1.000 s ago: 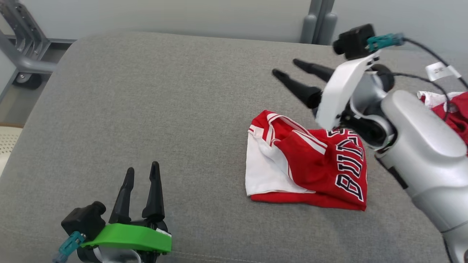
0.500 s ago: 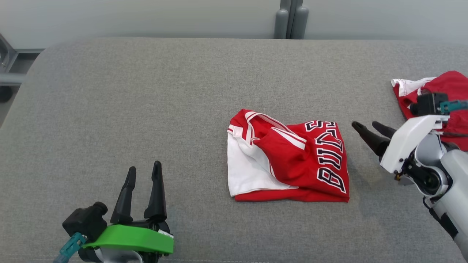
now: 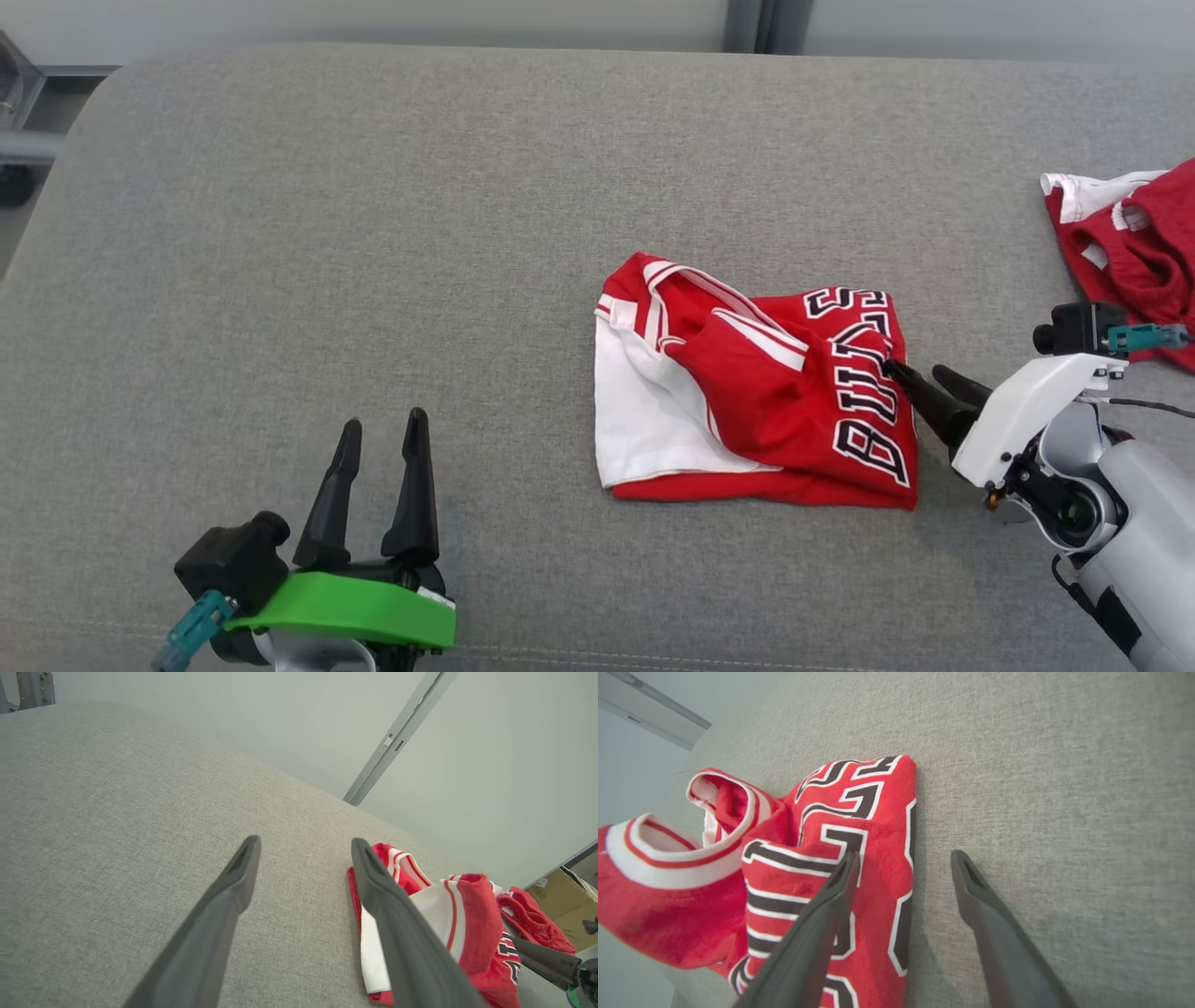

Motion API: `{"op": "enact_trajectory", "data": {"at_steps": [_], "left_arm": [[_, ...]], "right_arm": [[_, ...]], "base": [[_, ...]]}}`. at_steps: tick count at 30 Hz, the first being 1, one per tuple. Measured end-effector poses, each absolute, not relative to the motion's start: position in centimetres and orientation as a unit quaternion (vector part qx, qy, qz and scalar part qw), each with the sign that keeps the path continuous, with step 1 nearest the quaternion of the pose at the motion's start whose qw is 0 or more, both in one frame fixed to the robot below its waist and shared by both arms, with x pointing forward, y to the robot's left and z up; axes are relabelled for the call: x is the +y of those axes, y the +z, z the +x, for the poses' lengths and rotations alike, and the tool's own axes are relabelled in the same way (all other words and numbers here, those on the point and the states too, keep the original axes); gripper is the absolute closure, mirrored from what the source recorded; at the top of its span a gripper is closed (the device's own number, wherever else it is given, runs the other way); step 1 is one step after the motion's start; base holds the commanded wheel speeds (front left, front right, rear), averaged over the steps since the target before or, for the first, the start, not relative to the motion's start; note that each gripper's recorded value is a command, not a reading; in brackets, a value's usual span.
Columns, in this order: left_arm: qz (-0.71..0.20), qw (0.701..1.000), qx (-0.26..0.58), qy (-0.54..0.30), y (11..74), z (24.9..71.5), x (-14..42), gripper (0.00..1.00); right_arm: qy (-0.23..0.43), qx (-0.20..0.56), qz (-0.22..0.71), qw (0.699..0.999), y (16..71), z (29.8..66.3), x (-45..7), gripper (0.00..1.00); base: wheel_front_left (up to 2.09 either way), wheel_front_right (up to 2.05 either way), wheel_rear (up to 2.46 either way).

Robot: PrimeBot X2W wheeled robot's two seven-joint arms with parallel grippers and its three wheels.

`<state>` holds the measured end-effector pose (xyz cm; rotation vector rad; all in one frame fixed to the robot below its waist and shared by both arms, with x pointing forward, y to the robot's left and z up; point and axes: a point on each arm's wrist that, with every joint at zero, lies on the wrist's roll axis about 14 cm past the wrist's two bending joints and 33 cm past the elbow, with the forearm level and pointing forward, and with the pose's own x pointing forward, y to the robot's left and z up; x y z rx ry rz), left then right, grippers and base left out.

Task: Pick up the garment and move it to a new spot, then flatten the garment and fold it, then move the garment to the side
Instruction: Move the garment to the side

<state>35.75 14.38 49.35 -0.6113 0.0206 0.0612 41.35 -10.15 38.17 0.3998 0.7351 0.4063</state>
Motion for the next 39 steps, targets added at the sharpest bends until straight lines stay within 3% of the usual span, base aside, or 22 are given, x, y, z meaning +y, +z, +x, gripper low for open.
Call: {"op": "enact_trajectory", "data": {"at_steps": [15, 16, 17, 18, 19, 20, 27, 39], "left_arm": [[-0.286, 0.956, 0.008, 0.062, 49.0, 35.0, 16.6, 0.0], [-0.285, 0.956, 0.008, 0.063, 49.0, 35.0, 16.7, 0.0], [-0.284, 0.957, 0.008, 0.064, 49.0, 35.0, 16.8, 0.0], [-0.283, 0.957, 0.007, 0.064, 49.0, 34.9, 16.9, 0.0], [-0.282, 0.957, 0.007, 0.064, 49.0, 34.9, 16.9, 0.0], [-0.281, 0.957, 0.007, 0.064, 49.0, 34.9, 16.9, 0.0], [-0.28, 0.958, 0.008, 0.063, 49.1, 35.0, 17.0, 0.0], [-0.283, 0.958, 0.004, 0.042, 49.5, 35.8, 15.9, 0.0]], "right_arm": [[0.197, 0.386, 0.249, 0.866, 36.3, 40.7, -7.2, 0.0], [0.2, 0.387, 0.25, 0.865, 36.2, 40.6, -7.1, 0.05], [0.201, 0.389, 0.251, 0.864, 36.2, 40.5, -6.9, 0.41], [0.201, 0.389, 0.252, 0.863, 36.2, 40.5, -6.8, 0.68], [0.203, 0.391, 0.251, 0.862, 36.1, 40.4, -6.7, 0.77], [0.204, 0.392, 0.25, 0.861, 36.1, 40.3, -6.6, 1.0], [0.212, 0.385, 0.241, 0.865, 36.4, 40.4, -6.0, 1.0], [0.228, 0.274, 0.177, 0.917, 43.1, 44.7, -9.5, 1.0]], "base": [[0.0, 0.0, 0.0], [0.0, 0.0, 0.0], [0.0, 0.0, 0.0], [0.0, 0.0, 0.0], [0.0, 0.0, 0.0], [0.0, 0.0, 0.0], [0.0, 0.0, 0.0], [0.0, 0.0, 0.0]]}}
